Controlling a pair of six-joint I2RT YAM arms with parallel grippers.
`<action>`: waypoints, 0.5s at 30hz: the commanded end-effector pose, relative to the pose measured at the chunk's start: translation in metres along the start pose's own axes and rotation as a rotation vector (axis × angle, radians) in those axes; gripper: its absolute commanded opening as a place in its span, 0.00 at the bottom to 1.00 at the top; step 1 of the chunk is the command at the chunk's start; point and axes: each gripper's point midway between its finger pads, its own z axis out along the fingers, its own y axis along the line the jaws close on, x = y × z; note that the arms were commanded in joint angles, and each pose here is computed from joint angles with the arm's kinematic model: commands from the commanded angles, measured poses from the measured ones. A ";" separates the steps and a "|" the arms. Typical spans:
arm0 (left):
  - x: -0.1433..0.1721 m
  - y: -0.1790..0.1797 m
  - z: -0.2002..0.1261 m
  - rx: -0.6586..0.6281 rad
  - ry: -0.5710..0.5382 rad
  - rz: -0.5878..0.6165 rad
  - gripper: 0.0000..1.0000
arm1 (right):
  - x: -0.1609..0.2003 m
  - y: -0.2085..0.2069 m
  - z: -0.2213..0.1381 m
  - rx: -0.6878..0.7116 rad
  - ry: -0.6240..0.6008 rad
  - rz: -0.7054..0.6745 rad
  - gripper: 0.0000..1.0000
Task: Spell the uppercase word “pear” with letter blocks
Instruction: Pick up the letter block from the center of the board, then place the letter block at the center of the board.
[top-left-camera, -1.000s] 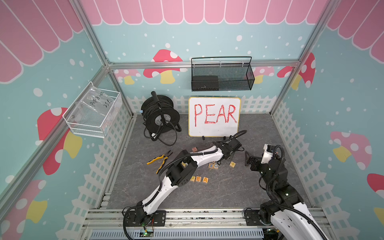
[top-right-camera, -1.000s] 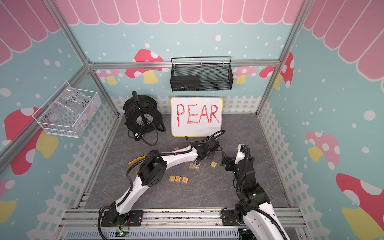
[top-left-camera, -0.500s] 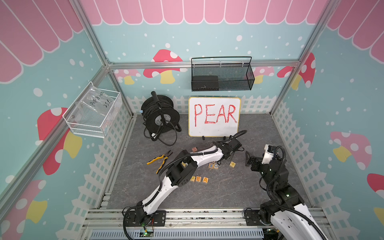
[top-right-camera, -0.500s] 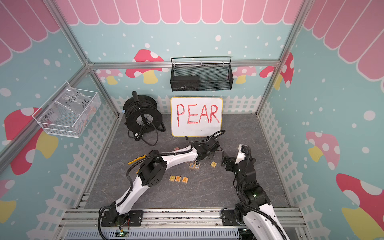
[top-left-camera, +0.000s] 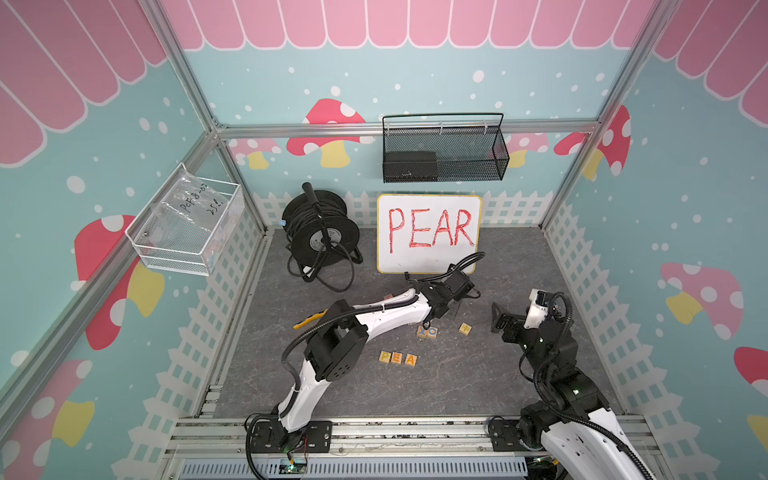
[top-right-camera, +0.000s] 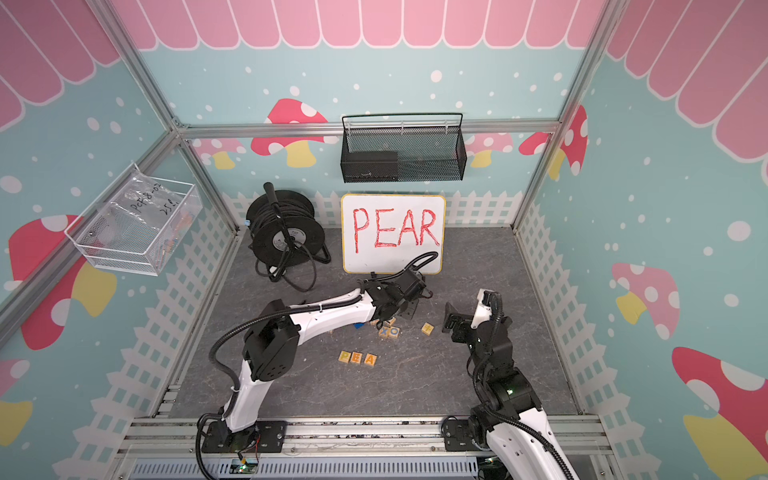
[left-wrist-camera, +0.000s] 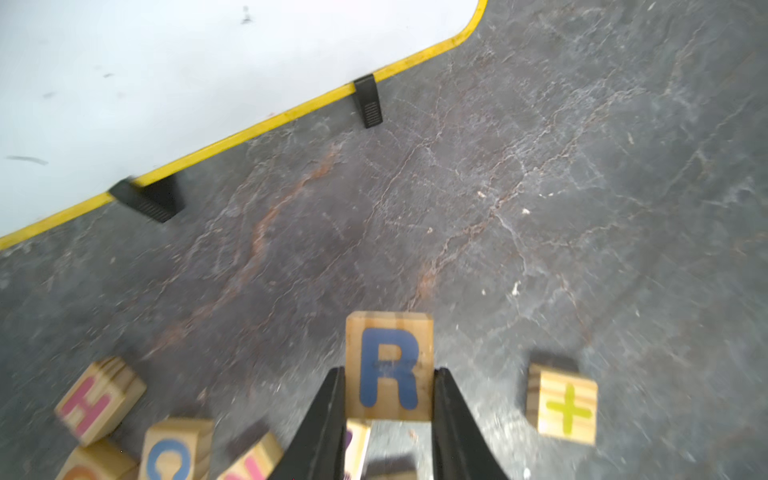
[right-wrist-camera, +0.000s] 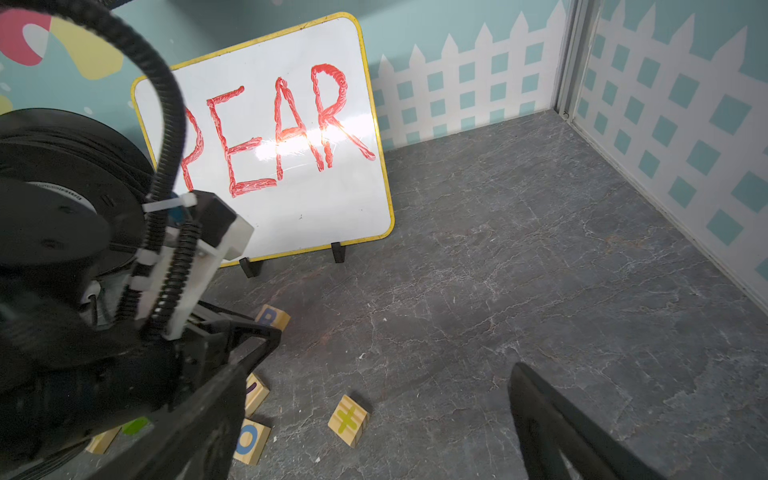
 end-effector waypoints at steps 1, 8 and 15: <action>0.021 0.004 -0.010 0.032 0.037 -0.063 0.29 | 0.003 0.000 0.003 -0.004 0.000 0.013 0.99; 0.077 0.005 -0.034 0.060 0.111 -0.126 0.29 | 0.004 0.004 0.007 -0.023 0.006 0.006 1.00; 0.121 -0.001 -0.044 0.052 0.169 -0.143 0.29 | 0.002 0.011 0.012 -0.050 0.010 -0.008 0.99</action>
